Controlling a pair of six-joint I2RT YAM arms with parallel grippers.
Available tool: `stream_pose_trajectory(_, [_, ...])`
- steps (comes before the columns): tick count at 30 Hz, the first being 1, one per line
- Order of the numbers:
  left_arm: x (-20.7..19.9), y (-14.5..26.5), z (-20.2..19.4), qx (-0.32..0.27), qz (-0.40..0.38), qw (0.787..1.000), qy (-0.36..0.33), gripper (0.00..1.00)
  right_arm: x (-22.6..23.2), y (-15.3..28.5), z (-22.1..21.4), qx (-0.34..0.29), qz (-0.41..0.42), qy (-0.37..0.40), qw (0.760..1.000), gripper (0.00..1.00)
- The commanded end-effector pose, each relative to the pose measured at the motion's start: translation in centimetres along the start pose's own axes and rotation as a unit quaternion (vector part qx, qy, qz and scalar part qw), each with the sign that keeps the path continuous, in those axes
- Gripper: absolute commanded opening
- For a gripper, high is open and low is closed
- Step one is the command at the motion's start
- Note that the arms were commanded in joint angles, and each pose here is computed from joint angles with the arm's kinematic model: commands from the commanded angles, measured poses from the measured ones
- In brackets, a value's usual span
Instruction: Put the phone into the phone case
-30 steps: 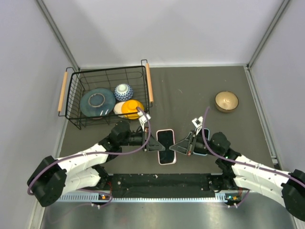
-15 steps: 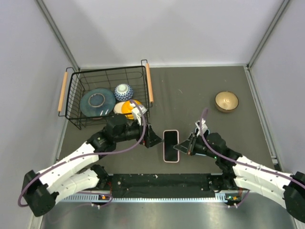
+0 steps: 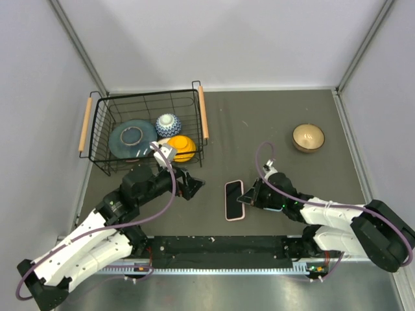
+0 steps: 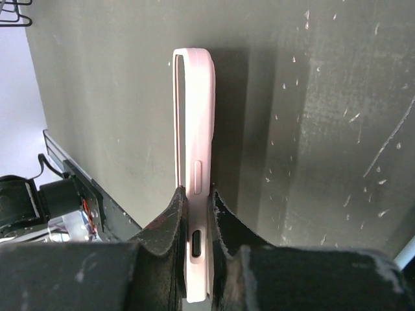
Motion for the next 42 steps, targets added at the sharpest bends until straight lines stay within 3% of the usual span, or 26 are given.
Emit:
stream_pose_trajectory(1, [1.3, 0.1, -0.3, -0.004, 0.038, 0.999, -0.021, 0.99, 0.2, -0.6, 2.1, -0.047, -0.024, -0.006, 0.999, 0.08])
stream_pose_trajectory(5, [1.5, 0.3, -0.5, -0.004, 0.042, 0.999, -0.027, 0.99, -0.4, -0.1, 2.1, -0.043, -0.059, -0.01, 0.997, 0.24])
stream_pose_trajectory(13, [1.0, 1.1, -0.3, -0.013, 0.019, 0.999, -0.036, 0.99, 0.4, 2.0, 3.3, -0.053, -0.09, 0.023, 0.994, 0.35])
stream_pose_trajectory(18, [0.0, 2.2, 0.7, -0.034, -0.004, 0.999, -0.042, 0.99, 3.1, 5.6, 5.6, -0.075, -0.062, 0.12, 0.988, 0.43])
stream_pose_trajectory(21, [-0.9, 3.0, 1.7, -0.053, -0.021, 0.997, -0.044, 0.99, 4.8, 8.6, 6.9, -0.081, -0.056, 0.163, 0.982, 0.6])
stream_pose_trajectory(22, [-1.2, 3.3, 2.0, -0.061, -0.027, 0.997, -0.046, 0.99, 5.2, 10.1, 6.8, -0.081, -0.056, 0.168, 0.981, 0.8])
stream_pose_trajectory(24, [-2.0, 4.0, 2.9, -0.082, -0.041, 0.995, -0.05, 0.99, 6.6, 12.3, 7.7, -0.105, -0.04, 0.188, 0.976, 0.99])
stream_pose_trajectory(32, [-4.1, 7.0, 5.3, -0.138, -0.08, 0.985, -0.063, 0.99, 9.9, 20.3, 8.6, -0.216, 0.032, 0.205, 0.954, 0.99])
stream_pose_trajectory(37, [-4.7, 8.5, 6.2, -0.177, -0.096, 0.977, -0.066, 0.99, 10.0, 22.3, 8.5, -0.261, 0.041, 0.201, 0.943, 0.99])
stream_pose_trajectory(42, [-4.9, 9.1, 6.5, -0.188, -0.095, 0.975, -0.067, 0.99, 9.9, 22.6, 8.2, -0.263, 0.046, 0.2, 0.943, 0.99])
Point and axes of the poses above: each gripper's point midway between its finger pads, its own y axis back along the fingers, its own x axis along the line the jaws close on, z = x × y, the point moved 8 cm from there along y, back along the fingers, and after that the axes turned 14 degrees about y, right-handed, at the moved point
